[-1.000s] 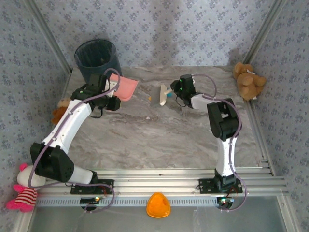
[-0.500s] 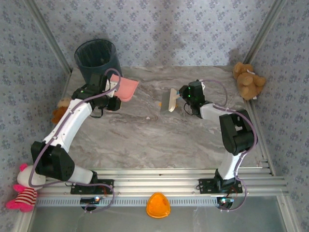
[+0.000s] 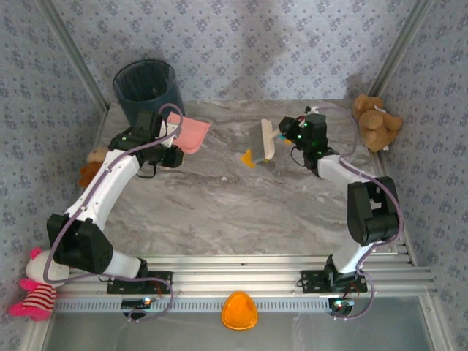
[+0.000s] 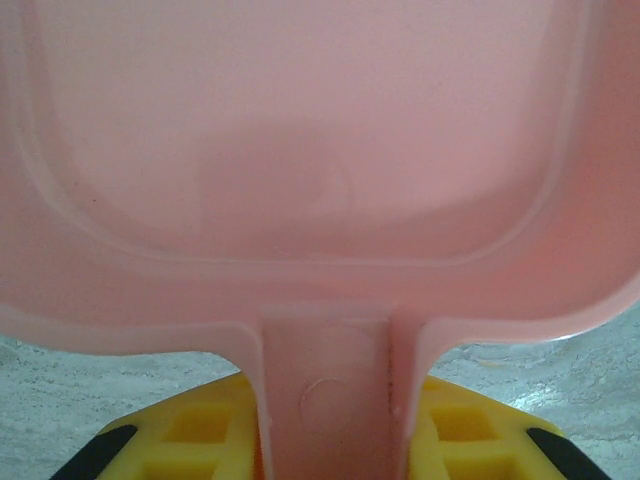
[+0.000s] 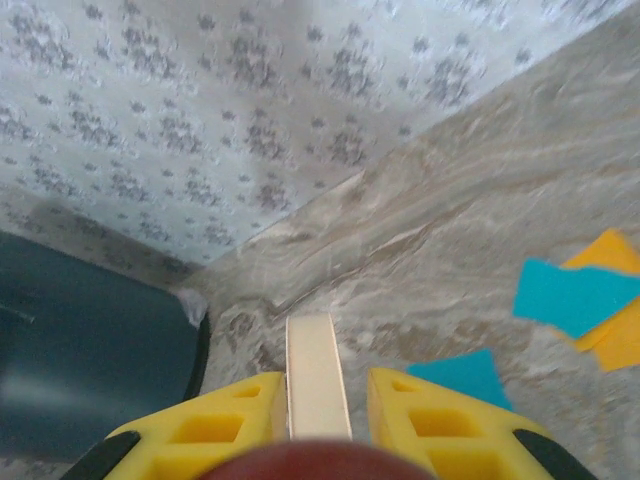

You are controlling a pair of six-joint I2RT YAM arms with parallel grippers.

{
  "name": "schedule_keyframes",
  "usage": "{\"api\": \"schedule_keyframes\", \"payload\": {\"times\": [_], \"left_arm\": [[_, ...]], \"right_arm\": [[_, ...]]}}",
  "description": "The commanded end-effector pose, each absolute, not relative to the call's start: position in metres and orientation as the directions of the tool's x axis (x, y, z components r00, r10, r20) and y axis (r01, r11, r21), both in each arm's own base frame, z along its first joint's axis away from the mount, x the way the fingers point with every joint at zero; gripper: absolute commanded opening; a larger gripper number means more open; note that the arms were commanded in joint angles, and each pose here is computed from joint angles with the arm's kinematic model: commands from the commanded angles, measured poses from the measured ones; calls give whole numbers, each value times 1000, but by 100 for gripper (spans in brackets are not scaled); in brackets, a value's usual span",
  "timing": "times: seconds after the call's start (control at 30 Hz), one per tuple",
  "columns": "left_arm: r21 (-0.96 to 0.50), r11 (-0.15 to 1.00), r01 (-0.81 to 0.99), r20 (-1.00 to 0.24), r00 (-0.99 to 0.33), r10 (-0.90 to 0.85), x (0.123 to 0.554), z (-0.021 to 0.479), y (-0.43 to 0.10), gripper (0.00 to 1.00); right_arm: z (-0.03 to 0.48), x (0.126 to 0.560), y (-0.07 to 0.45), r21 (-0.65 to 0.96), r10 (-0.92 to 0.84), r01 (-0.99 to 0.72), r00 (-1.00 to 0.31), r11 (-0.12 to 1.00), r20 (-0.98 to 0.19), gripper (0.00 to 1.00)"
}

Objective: Sweep away the paper scraps from the table

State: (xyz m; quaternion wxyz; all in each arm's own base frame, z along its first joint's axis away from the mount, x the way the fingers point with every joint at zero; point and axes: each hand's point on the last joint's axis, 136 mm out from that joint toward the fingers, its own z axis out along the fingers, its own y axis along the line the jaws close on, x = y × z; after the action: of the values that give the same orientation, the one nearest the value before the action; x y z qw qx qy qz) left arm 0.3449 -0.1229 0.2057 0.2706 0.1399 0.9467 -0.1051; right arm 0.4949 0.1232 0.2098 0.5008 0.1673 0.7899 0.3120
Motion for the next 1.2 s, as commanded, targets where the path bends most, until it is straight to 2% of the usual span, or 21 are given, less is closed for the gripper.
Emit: {"api": "schedule_keyframes", "payload": {"times": [0.0,0.37,0.63,0.87,1.17], "left_arm": [[-123,934,334,-544,-810,219,345,210,-124,0],[-120,935,334,-535,-815,223,345,207,-123,0],[-116,935,336,-532,-816,227,345,206,-124,0],[-115,934,337,-526,-818,231,346,204,-124,0],[-110,933,341,-510,-825,242,345,199,-126,0]], "right_arm": [[238,499,96,603,541,-55,-382,796,-749,0],[242,496,17,431,437,89,-305,898,-846,0],[248,500,-19,203,261,204,-317,958,-912,0],[257,521,-35,39,125,248,-341,968,-932,0],[239,564,-27,-237,-124,242,-405,941,-906,0]]}}
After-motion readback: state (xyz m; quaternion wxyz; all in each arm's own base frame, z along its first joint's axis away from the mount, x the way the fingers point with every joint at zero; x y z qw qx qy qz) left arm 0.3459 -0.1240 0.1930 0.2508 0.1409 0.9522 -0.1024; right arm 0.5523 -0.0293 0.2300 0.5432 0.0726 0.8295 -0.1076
